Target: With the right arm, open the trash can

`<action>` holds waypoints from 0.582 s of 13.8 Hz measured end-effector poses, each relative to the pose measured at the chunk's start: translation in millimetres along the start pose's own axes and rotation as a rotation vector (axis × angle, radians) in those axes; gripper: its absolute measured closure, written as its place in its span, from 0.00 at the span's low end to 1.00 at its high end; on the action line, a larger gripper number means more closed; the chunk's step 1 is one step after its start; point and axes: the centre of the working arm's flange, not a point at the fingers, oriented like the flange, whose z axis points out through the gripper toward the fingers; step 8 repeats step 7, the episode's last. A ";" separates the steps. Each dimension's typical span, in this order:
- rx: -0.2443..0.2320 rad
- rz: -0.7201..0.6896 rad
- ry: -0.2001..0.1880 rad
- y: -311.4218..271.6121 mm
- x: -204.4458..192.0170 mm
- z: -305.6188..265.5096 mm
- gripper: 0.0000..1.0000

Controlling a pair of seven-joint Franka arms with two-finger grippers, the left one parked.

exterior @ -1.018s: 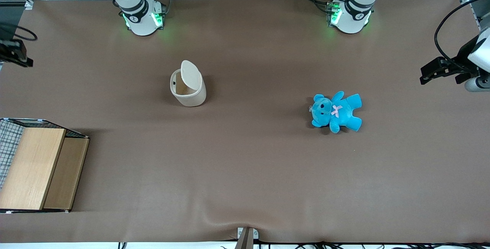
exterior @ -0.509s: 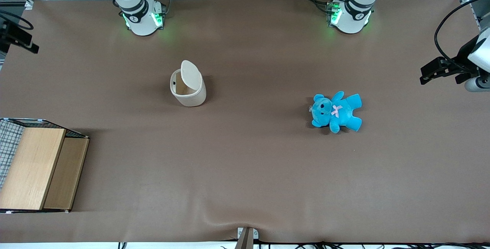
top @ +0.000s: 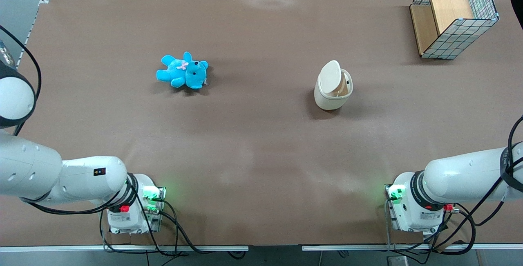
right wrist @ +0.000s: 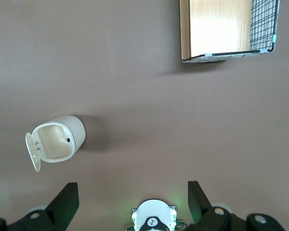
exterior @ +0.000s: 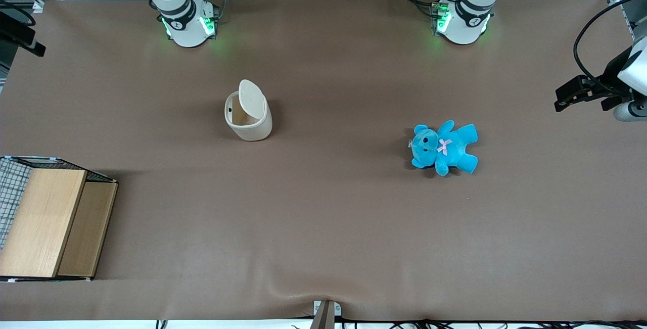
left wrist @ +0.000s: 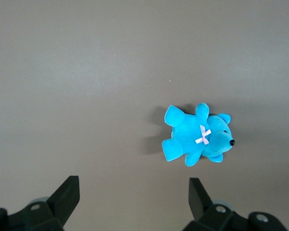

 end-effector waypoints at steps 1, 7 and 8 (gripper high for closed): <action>-0.001 0.000 0.002 0.0 -0.8 -1.6 0.00; -0.008 0.013 0.003 5.9 -0.7 -2.1 0.00; -0.008 0.013 0.003 5.9 -0.7 -2.1 0.00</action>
